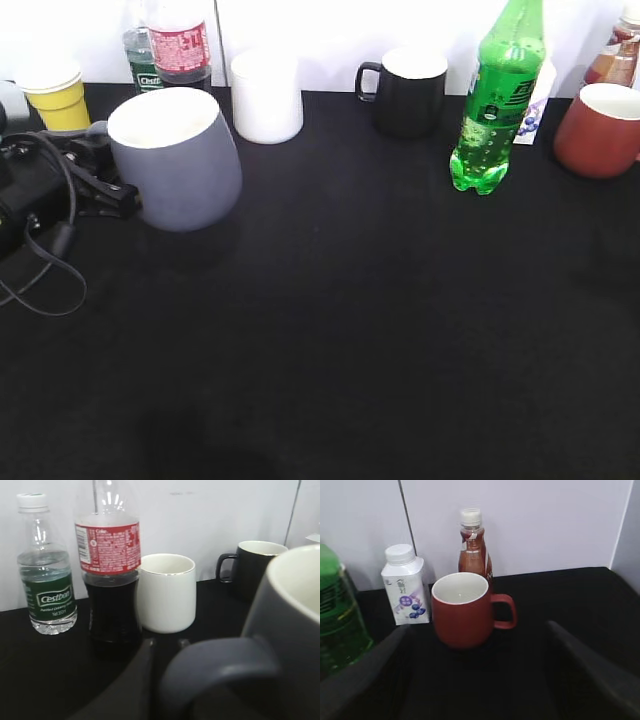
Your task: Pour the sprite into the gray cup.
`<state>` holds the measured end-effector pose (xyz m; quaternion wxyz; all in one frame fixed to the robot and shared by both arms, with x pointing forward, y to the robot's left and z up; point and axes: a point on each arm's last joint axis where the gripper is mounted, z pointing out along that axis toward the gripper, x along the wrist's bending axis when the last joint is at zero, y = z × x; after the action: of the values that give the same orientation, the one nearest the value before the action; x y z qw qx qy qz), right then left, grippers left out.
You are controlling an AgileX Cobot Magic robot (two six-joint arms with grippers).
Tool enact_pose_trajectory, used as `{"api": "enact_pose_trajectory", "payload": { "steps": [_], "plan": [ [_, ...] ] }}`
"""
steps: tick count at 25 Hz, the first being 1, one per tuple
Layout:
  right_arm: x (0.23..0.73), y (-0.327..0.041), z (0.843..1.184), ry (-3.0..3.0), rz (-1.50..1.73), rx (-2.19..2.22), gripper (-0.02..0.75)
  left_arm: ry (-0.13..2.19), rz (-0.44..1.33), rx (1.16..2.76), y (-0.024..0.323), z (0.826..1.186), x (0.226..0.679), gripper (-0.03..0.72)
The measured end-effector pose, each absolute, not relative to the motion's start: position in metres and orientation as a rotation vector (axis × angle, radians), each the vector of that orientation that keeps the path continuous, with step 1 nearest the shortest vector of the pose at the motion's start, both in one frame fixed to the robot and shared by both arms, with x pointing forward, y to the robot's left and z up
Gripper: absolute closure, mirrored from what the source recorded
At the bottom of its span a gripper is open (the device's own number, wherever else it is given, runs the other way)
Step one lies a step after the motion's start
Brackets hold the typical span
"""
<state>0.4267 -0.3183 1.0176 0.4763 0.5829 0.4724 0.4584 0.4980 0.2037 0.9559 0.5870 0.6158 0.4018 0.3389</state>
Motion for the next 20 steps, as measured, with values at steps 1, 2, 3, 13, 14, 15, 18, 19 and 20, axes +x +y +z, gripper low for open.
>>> {"api": "enact_pose_trajectory", "payload": {
  "steps": [1, 2, 3, 13, 14, 15, 18, 19, 20],
  "plan": [
    [0.437, -0.315, 1.01, 1.17, 1.135, 1.416, 0.152, 0.938, 0.79, 1.434, 0.204, 0.956, 0.498, 0.608],
    [0.448, -0.305, 0.999, 1.212, 1.162, 1.403, 0.152, 0.938, 0.79, 1.435, 0.204, 0.956, 0.498, 0.608],
    [0.456, -0.292, 0.987, 1.253, 1.193, 1.405, 0.152, 0.939, 0.79, 1.436, 0.204, 0.955, 0.498, 0.608],
    [0.543, -0.205, 0.927, 1.364, 1.302, 1.271, 0.066, 0.948, 0.785, 1.446, 0.204, 0.953, 0.498, 0.608],
    [0.55, -0.202, 0.925, 1.358, 1.307, 1.266, 0.065, 0.948, 0.785, 1.446, 0.204, 0.953, 0.498, 0.608],
    [0.558, -0.2, 0.924, 1.349, 1.314, 1.26, 0.066, 0.948, 0.785, 1.446, 0.204, 0.953, 0.498, 0.608],
    [0.577, -0.194, 0.917, 1.315, 1.316, 1.269, 0.066, 0.948, 0.785, 1.446, 0.204, 0.953, 0.498, 0.608],
    [0.584, -0.193, 0.912, 1.306, 1.311, 1.281, 0.066, 0.948, 0.785, 1.446, 0.204, 0.953, 0.498, 0.608],
    [0.592, -0.19, 0.908, 1.3, 1.313, 1.28, 0.066, 0.948, 0.785, 1.446, 0.204, 0.953, 0.498, 0.608]
  ]
}}
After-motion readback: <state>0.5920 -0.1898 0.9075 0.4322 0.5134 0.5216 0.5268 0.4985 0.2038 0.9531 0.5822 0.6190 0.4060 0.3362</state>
